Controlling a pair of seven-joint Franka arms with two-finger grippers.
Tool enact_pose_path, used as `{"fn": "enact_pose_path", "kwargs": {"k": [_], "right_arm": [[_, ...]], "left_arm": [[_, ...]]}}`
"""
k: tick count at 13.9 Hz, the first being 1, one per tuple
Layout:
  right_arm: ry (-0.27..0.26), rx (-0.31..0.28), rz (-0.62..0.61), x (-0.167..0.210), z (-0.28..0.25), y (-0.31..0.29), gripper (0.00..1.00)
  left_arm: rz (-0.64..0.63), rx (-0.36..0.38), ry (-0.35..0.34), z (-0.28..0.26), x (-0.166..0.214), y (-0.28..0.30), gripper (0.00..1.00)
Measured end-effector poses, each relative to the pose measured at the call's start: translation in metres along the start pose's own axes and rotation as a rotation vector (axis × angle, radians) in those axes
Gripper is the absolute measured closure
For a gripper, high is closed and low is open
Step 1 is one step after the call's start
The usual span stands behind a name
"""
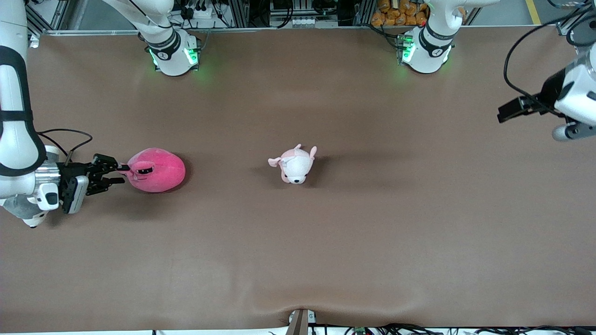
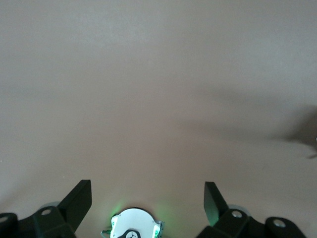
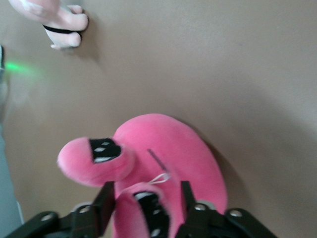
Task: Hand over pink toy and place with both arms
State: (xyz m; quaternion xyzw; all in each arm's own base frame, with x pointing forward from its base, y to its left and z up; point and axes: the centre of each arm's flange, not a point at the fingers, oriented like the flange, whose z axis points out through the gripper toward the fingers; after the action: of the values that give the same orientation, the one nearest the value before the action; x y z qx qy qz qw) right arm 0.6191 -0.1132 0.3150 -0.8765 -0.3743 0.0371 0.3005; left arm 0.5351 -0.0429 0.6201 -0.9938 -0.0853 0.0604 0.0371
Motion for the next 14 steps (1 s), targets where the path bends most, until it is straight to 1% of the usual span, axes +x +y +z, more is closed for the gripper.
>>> {"fn": "enact_pose_path", "kwargs": {"k": [1,3,5,8,10,12,14], "right_arm": [[-0.015,-0.025,0.011,0.008,-0.008,-0.006,0.19],[-0.049,-0.081,0.038,0.026,-0.024,-0.025,0.01],[-0.087,-0.150,0.073,0.047,-0.040,-0.055,0.00],[-0.096,-0.217,0.160,0.069,-0.060,-0.102,0.00],[-0.112,-0.279,0.229,0.074,-0.072,-0.131,0.00],[-0.106,-0.353,0.308,0.080,-0.090,-0.167,0.00],[-0.094,-0.446,0.363,0.084,-0.115,-0.204,0.00]], "left_arm": [[0.005,-0.010,0.005,-0.003,-0.004,-0.001,0.00],[0.011,-0.019,0.017,-0.008,-0.008,0.000,0.00],[0.016,-0.022,0.026,-0.012,-0.011,0.002,0.00],[0.014,-0.026,0.044,-0.021,-0.017,0.000,0.00],[0.014,-0.028,0.054,-0.026,-0.021,-0.001,0.00],[0.014,-0.030,0.060,-0.029,-0.024,-0.002,0.00],[0.014,-0.030,0.063,-0.030,-0.025,-0.002,0.00]]}}
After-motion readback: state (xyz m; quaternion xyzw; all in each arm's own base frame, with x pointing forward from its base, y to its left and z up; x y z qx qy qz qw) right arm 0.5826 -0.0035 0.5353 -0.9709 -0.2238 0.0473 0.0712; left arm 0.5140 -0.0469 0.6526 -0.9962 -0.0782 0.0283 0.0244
